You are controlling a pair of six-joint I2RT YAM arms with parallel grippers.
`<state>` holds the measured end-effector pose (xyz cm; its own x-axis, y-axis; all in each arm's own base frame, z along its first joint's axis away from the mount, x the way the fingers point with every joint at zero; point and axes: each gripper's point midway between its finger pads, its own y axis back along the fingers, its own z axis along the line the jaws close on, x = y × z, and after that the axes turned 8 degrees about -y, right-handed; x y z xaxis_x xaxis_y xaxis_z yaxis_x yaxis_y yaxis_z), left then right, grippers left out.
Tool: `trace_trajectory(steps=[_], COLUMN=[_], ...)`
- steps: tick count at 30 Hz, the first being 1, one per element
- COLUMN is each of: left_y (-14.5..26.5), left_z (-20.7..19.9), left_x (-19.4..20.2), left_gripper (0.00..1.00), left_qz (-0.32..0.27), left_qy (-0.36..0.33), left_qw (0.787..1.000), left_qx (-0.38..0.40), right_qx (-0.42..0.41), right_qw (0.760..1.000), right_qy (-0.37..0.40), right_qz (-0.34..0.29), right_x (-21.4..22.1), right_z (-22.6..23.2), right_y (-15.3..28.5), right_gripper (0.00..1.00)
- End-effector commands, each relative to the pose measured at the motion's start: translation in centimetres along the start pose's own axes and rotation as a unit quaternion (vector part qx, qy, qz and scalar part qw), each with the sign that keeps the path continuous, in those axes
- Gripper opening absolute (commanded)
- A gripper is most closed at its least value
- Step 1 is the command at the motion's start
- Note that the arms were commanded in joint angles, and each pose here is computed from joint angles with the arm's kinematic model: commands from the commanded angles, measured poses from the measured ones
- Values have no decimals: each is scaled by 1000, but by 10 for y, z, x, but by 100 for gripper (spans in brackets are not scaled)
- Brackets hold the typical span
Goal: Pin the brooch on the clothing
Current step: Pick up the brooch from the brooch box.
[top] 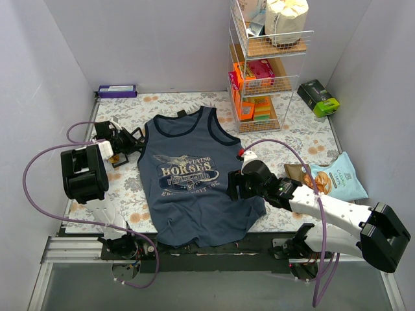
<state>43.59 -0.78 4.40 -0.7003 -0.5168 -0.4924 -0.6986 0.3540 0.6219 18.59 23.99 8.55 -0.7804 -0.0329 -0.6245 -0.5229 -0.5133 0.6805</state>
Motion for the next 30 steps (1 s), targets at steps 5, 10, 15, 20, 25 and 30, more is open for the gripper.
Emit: trace_trajectory(steps=[5,10,15,20,25,30], left_y=[19,15,15,17,18,14], left_z=[8,7,10,13,16,13], left_x=[-6,-4,-4,-7,-7,-5], left_gripper=[0,8,22,23,18,12], left_qz=[-5,3,4,0,-3,5], left_qy=[-26,-23,-15,-7,-1,9], left_qw=[999,1000,1000,1000,1000,1000], left_qx=[-30,-20,-18,-21,-22,-5], right_qx=[-11,-10,-7,-6,-8,-7], right_qw=[1000,1000,1000,1000,1000,1000], right_qy=[-2,-1,-1,-1,0,1], right_qz=[-25,-24,-21,-20,-18,-16], right_x=[-16,-15,-14,-13,-13,-13], right_z=[10,10,8,8,10,11], right_y=[6,6,6,5,5,3], right_gripper=[75,75,75,75,75,75])
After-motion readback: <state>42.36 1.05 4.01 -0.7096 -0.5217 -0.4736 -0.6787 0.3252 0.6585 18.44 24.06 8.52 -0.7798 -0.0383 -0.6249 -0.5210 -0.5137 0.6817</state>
